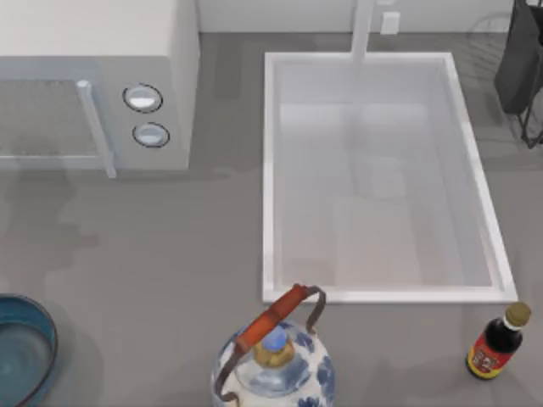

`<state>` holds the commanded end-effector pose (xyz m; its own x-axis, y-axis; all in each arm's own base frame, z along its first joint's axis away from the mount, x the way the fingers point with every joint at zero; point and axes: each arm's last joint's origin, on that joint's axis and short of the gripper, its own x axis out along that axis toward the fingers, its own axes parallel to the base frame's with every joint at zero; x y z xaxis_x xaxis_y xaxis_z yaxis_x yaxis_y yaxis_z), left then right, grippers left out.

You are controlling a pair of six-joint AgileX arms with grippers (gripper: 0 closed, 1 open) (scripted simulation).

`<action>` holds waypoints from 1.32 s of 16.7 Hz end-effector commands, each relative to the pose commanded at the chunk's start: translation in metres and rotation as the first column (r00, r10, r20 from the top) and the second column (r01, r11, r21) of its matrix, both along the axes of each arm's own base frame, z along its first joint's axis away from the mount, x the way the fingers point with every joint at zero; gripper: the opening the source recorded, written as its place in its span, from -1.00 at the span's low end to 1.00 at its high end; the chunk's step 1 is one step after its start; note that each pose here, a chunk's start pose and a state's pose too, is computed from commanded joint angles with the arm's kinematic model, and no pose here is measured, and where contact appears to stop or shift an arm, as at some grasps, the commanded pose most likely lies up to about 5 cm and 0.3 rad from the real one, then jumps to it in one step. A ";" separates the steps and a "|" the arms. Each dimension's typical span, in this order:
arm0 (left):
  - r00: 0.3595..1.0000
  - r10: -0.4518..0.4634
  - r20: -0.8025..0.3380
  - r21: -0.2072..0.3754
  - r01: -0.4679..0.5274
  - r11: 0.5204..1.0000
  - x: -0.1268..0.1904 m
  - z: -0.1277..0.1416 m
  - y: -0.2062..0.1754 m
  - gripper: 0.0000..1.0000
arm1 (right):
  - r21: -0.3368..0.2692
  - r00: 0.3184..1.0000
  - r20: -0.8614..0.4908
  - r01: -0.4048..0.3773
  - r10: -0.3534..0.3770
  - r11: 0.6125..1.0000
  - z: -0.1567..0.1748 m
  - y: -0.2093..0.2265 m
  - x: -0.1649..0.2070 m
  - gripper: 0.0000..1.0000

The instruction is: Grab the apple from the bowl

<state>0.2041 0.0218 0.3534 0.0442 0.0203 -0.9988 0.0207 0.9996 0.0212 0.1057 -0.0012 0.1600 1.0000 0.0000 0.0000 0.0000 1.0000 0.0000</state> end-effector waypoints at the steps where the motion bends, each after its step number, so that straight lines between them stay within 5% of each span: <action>1: 1.000 0.000 0.007 0.000 0.000 1.000 -0.005 0.010 -0.001 -1.00 | 0.000 1.000 0.000 0.000 0.000 1.000 0.000 0.000 0.000 1.00; 11: 1.000 0.002 0.015 -0.001 -0.002 1.000 -0.001 0.022 -0.005 -1.00 | 0.000 1.000 0.000 0.000 0.000 1.000 0.000 0.000 0.000 1.00; 16: 1.000 0.002 0.002 -0.015 -0.002 1.000 0.074 0.013 -0.045 -1.00 | 0.000 1.000 0.000 0.000 0.000 1.000 0.000 0.000 0.000 1.00; 22: 0.998 0.002 -0.065 -0.010 -0.002 1.000 0.173 -0.061 -0.152 -1.00 | 0.000 1.000 0.000 0.000 0.000 1.000 0.000 0.000 0.000 1.00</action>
